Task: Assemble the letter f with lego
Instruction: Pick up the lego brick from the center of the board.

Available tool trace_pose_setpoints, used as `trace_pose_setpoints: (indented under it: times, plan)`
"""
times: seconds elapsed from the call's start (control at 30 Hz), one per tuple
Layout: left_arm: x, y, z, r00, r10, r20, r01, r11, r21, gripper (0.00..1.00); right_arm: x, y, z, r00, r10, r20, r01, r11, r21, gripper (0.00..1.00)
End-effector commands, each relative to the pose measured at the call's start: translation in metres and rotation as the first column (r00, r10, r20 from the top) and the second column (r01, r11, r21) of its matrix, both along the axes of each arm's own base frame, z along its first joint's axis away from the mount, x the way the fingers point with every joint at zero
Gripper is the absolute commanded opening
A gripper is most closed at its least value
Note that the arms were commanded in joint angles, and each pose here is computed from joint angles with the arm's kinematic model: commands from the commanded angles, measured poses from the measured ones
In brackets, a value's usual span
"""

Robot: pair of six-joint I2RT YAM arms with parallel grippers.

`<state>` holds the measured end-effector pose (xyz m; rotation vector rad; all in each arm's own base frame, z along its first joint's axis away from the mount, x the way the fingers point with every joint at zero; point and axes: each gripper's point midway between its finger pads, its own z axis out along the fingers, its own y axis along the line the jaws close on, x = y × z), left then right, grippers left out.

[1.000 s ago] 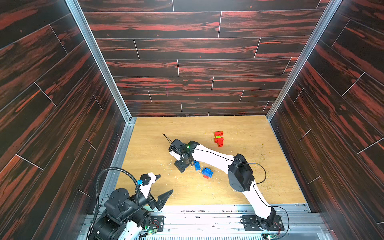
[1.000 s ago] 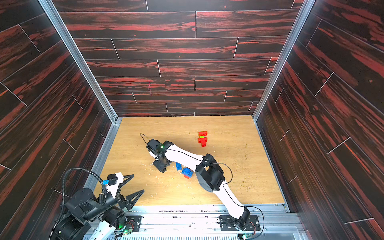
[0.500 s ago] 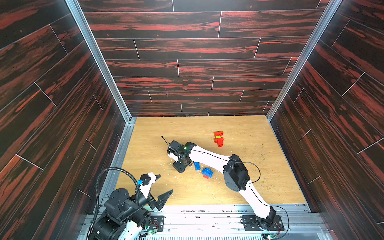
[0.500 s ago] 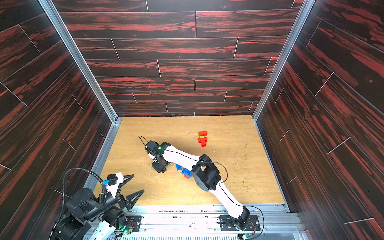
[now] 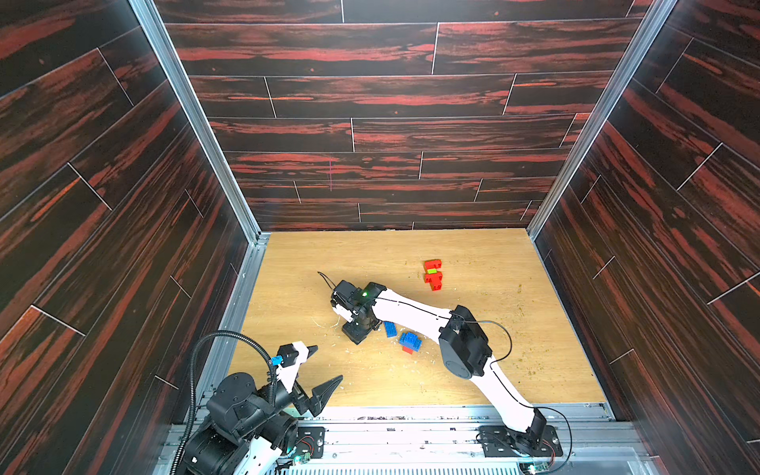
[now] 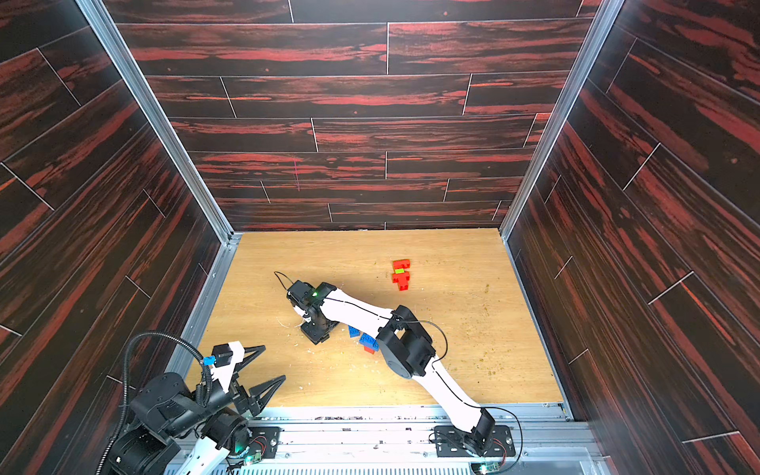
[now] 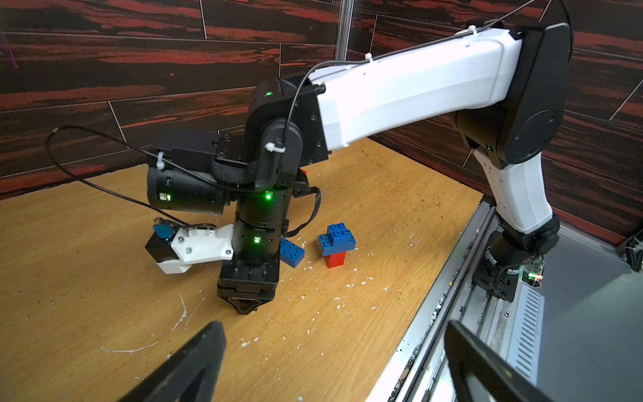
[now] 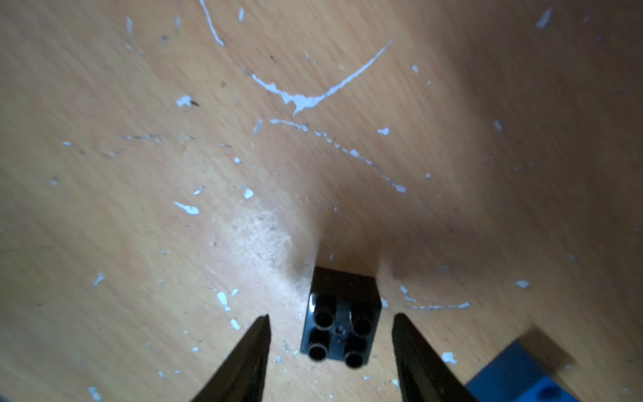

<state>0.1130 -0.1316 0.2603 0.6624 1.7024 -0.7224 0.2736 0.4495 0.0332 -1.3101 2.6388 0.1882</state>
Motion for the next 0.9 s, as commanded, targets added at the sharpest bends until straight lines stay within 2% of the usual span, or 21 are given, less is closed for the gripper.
trace_pose_setpoints:
  times: [0.0, 0.77, 0.87]
  plan:
    - [-0.0027, -0.0008, -0.0013, 1.0, -0.015, 0.008, 0.015, 1.0, 0.007, 1.0, -0.0072, 0.0031, -0.0061, 1.0, 0.001, -0.026, -0.001, 1.0, -0.013, 0.59]
    - [-0.0027, -0.0007, -0.0013, 1.0, -0.014, 0.009, 0.014, 1.0, 0.007, 1.0, -0.0064, 0.0009, -0.0136, 0.999, 0.005, -0.035, -0.007, 0.999, -0.04, 0.52]
    - [-0.0025, -0.0007, -0.0011, 1.0, -0.014, 0.009, 0.013, 1.0, 0.007, 1.0, -0.0057, 0.0002, -0.0134, 0.999, 0.003, -0.034, -0.005, 0.999, -0.043, 0.48]
